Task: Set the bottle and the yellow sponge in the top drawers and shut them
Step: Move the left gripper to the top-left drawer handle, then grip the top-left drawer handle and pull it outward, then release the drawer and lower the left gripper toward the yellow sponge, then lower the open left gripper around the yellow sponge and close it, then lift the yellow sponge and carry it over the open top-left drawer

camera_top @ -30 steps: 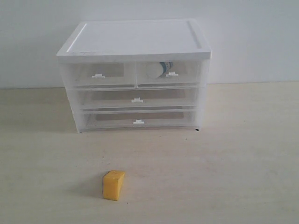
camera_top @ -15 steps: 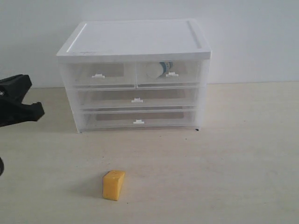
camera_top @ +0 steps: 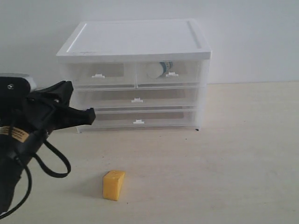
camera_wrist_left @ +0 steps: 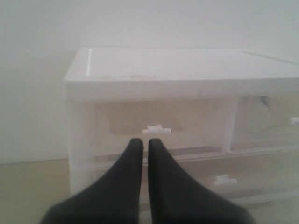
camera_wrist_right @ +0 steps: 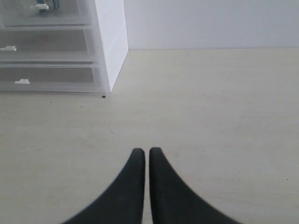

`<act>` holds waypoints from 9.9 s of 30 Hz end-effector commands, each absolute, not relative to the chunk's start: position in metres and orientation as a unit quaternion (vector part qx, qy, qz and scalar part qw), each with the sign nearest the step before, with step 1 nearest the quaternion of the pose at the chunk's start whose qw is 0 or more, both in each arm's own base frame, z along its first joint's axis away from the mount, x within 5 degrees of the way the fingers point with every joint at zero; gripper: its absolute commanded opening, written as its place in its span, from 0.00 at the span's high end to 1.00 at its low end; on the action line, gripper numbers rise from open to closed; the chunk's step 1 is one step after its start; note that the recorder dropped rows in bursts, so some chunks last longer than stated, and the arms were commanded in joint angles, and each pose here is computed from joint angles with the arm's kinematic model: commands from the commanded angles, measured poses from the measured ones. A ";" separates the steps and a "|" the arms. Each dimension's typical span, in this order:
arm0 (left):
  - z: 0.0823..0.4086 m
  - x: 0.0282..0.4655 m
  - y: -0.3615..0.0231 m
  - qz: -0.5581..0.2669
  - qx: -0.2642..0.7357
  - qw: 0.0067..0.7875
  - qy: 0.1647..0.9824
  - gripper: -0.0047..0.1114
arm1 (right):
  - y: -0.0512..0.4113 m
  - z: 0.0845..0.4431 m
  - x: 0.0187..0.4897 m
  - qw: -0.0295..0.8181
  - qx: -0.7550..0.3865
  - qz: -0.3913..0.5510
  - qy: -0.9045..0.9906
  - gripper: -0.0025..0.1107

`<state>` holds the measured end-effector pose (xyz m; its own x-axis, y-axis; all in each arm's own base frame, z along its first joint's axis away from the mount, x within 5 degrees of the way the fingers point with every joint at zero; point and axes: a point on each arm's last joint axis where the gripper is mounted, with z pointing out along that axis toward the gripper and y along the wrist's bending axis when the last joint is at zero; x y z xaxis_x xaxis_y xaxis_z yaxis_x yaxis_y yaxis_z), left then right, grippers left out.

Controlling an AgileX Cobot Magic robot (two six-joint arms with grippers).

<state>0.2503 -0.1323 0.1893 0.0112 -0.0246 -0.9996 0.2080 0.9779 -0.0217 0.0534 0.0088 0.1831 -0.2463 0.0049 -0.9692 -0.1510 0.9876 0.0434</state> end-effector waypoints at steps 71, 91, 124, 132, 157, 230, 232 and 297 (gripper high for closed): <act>0.151 0.358 -0.166 -0.028 0.033 0.737 0.675 0.79 | 0.008 0.184 0.053 0.616 -0.047 0.061 0.784 0.97; 0.159 0.301 -0.179 -0.028 0.044 0.718 0.695 0.92 | 0.008 0.184 0.053 0.616 -0.047 0.061 0.784 0.97; 0.145 0.245 -0.182 -0.027 0.043 0.670 0.740 0.41 | 0.008 0.184 0.053 0.616 -0.047 0.061 0.784 0.97; 0.145 0.222 -0.166 -0.041 0.059 0.628 0.775 0.41 | 0.008 0.184 0.053 0.616 -0.047 0.061 0.784 0.97; 0.167 0.192 -0.205 -0.108 0.274 0.379 0.877 0.37 | 0.008 0.184 0.053 0.616 -0.047 0.061 0.784 0.97; 0.160 0.259 -0.197 -0.070 0.346 0.241 0.904 0.36 | 0.008 0.184 0.053 0.616 -0.047 0.061 0.784 0.97; 0.160 0.260 -0.195 -0.069 0.344 0.239 0.905 0.36 | 0.008 0.184 0.053 0.616 -0.047 0.061 0.784 0.97; 0.337 0.180 -0.184 -0.119 0.623 0.288 0.717 0.92 | 0.008 0.184 0.053 0.617 -0.047 0.061 0.783 0.97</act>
